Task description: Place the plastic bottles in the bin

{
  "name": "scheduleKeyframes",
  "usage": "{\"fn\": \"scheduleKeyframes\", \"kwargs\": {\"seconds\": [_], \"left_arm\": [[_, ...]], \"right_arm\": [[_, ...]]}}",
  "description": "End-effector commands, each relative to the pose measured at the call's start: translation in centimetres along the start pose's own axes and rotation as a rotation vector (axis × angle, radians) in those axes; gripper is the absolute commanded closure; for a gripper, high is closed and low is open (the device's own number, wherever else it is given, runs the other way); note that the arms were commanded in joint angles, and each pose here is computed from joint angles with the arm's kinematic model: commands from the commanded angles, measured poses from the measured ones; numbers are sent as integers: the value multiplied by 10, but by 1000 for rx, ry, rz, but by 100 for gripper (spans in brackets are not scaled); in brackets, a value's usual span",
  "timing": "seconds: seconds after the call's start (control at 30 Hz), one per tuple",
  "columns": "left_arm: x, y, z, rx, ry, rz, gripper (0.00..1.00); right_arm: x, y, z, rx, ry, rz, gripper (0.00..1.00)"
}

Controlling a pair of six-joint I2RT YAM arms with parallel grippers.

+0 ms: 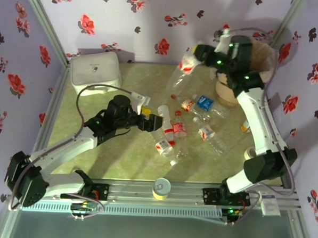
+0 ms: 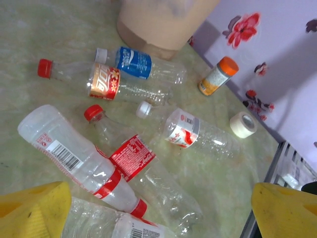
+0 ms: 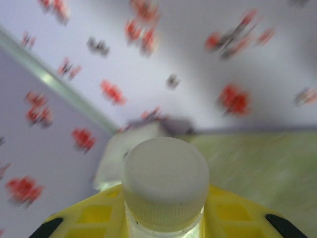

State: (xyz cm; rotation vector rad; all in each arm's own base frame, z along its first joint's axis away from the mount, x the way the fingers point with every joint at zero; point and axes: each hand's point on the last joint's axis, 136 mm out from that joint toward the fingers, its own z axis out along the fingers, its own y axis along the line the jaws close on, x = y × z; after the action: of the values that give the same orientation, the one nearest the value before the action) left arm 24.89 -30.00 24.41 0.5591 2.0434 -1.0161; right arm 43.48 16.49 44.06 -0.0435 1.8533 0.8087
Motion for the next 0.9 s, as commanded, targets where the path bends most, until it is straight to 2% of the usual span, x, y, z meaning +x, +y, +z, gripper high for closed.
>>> {"fn": "scheduleKeyframes", "kwargs": {"seconds": [0.0, 0.13, 0.17, 0.23, 0.43, 0.53, 0.63, 0.87], "left_arm": [[2, 2, -9, -15, -35, -21, 5], [17, 9, -14, -24, -34, -61, 5], [21, 10, -15, -24, -34, -71, 5], [25, 12, -16, -22, -43, -83, 5], [31, 17, -15, -32, -36, -87, 5], [31, 17, -13, -32, -37, -91, 5], [31, 17, -13, -29, -41, -93, 5], [33, 18, -11, -32, -34, -111, 5]], "right_arm": [[-87, -26, -57, 243, -326, -182, 86], [-143, -47, -110, 427, -558, -270, 87], [-152, -50, -120, 449, -592, -279, 91], [-167, -64, -132, 512, -622, -291, 97], [-188, -88, -149, 615, -697, -314, 97], [-187, -102, -149, 687, -723, -368, 98], [-175, -109, -129, 648, -723, -467, 100], [-135, -147, -90, 656, -610, -507, 100]]}}
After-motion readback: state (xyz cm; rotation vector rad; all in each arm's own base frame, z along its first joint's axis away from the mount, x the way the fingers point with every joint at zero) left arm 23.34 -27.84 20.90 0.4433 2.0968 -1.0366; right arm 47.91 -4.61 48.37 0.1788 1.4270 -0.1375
